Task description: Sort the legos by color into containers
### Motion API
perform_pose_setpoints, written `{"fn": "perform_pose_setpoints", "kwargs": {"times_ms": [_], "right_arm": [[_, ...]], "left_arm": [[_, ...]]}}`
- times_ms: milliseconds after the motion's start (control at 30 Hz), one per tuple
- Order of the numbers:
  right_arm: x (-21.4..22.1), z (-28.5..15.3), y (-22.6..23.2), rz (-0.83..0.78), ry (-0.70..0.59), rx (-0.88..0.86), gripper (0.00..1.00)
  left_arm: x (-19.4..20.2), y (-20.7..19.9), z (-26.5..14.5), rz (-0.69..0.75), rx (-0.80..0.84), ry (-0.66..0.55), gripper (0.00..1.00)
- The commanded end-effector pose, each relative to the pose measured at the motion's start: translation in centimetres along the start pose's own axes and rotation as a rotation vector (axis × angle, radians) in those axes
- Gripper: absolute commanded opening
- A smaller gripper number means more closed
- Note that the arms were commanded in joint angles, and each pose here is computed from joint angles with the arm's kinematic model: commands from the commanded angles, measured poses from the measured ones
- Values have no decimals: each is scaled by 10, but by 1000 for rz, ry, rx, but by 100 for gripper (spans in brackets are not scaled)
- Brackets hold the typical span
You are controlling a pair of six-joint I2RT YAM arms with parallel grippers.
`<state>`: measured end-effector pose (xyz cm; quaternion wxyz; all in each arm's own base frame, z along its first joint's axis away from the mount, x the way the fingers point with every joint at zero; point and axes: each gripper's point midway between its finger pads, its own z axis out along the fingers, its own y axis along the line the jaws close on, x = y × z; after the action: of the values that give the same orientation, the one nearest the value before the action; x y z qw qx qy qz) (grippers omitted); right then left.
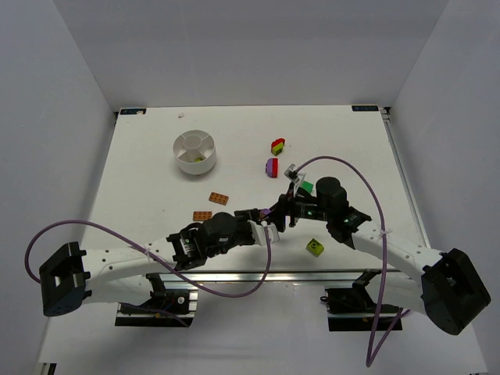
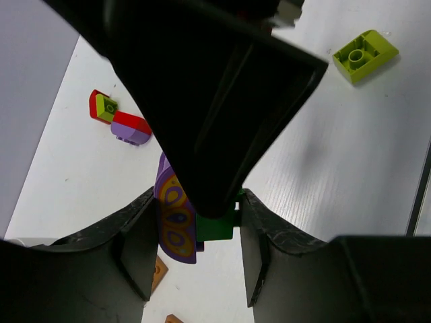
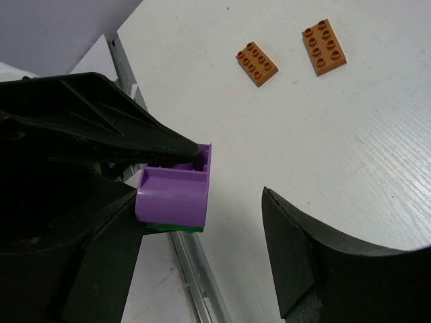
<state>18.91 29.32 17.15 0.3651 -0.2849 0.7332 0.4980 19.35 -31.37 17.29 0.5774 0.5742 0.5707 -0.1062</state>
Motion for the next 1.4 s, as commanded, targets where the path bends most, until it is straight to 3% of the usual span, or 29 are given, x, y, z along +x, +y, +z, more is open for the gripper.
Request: {"fn": "perform_pose_setpoints", "kwargs": {"times_ms": [0,733,1033,1367], "right_arm": [[-14,7,5,-77,-27,-11,72],[-33,-2,18,-149,-109,-34,73],[-31,-1,15,-146,-99,-28,69],[-32,-2,16,-149,-101,-34,54]], "left_arm": [[-21,3,-3,-4,-4,-67,0],[-12,-13,2,2,49,-35,0],[-13,-8,-1,6,32,-39,0],[-15,-6,-3,8,22,-44,0]]}}
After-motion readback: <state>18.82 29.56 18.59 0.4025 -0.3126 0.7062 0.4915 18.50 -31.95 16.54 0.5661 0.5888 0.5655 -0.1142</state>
